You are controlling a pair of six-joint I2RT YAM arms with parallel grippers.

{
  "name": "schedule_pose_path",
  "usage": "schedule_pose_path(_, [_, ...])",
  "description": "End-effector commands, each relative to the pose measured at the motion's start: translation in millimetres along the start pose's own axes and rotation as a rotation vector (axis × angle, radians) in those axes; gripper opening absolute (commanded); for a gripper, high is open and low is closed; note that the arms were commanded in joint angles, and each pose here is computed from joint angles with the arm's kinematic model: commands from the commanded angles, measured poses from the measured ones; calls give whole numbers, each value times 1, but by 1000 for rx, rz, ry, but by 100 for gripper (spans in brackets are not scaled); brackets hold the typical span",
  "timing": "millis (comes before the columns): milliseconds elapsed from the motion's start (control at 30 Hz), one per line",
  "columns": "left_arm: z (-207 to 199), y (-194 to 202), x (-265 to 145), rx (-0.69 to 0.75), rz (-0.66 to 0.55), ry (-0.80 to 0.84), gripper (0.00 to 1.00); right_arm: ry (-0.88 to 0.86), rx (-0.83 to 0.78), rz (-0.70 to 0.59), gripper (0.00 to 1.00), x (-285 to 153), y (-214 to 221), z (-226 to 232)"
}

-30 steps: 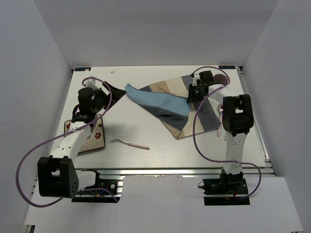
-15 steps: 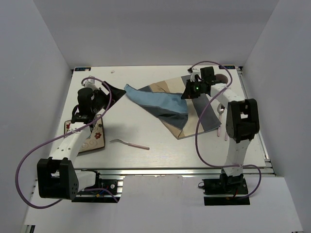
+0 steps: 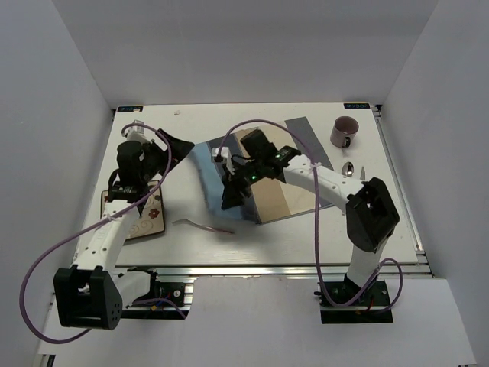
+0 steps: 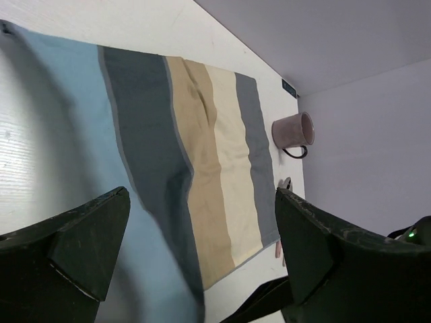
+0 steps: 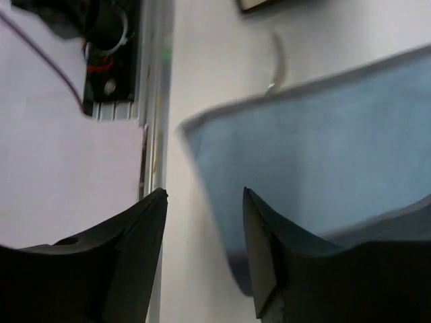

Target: Set the dinner table for one person

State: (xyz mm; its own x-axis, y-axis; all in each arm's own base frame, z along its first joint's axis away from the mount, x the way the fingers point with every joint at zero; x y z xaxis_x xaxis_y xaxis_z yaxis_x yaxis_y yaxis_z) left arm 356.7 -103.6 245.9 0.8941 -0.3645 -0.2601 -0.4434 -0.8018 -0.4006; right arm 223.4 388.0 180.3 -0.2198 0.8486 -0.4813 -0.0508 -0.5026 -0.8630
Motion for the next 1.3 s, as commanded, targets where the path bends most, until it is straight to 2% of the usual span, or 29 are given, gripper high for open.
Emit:
schedule_pose_path(0, [-7, -10, -16, 39, -61, -23, 98, -87, -86, 14, 56, 1, -2, 15])
schedule_pose_path(67, [-2, -14, -22, 39, -99, -54, 98, -84, -118, -11, 66, -1, -13, 13])
schedule_pose_path(200, [7, -12, -24, 33, -100, -91, 98, -2, -150, -62, 68, -12, -38, -4])
schedule_pose_path(300, [21, -6, -20, 24, -61, -152, 98, 196, -45, -76, 65, -34, -35, -52])
schedule_pose_path(433, [44, 8, -13, 19, 28, -247, 92, 421, 179, -27, 53, -73, 12, -122])
schedule_pose_path(500, [55, 16, -10, 14, 71, -291, 78, 504, 280, -17, 51, -106, 40, -150])
schedule_pose_path(533, [68, 22, -7, 5, 105, -336, 70, 518, 305, 2, 54, -112, 55, -153])
schedule_pose_path(567, [74, 25, -5, 11, 125, -359, 52, 565, 296, 31, 57, -123, 67, -161])
schedule_pose_path(600, [78, 22, -2, 19, 122, -391, 45, 604, 309, 45, 60, -139, 81, -168])
schedule_pose_path(633, [99, 30, 0, 9, 167, -480, 42, 621, 317, 64, 65, -146, 91, -168])
schedule_pose_path(700, [113, 33, 4, 47, 203, -543, 44, 667, 339, 93, 68, -167, 110, -174])
schedule_pose_path(733, [113, 35, 8, 69, 212, -562, 46, 672, 356, 104, 70, -172, 117, -174])
schedule_pose_path(767, [124, 40, 13, 83, 240, -597, 54, 677, 379, 118, 70, -177, 125, -173])
schedule_pose_path(900, [142, 54, 29, 158, 305, -700, 64, 749, 433, 141, 70, -209, 148, -180])
schedule_pose_path(1067, [167, 56, 36, 223, 308, -815, 66, 870, 467, 206, 71, -240, 172, -192])
schedule_pose_path(1267, [175, 54, 42, 251, 316, -834, 66, 1014, 539, 320, 72, -272, 219, -203])
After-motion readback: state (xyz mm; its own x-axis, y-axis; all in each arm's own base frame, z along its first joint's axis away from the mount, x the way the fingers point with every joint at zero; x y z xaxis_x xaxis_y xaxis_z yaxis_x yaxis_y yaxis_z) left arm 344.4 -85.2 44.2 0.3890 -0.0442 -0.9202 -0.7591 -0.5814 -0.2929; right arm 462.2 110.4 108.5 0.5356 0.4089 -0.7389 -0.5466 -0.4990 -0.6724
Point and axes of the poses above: each gripper's point midway between its finger pads, its own x axis out along the fingers, its own z axis along the line the jaws close on, y = z × x, the point moved 1 cm from there along -x, back along the fingers, and after that the axes turned 14 degrees about -x, right-handed, at the moved point
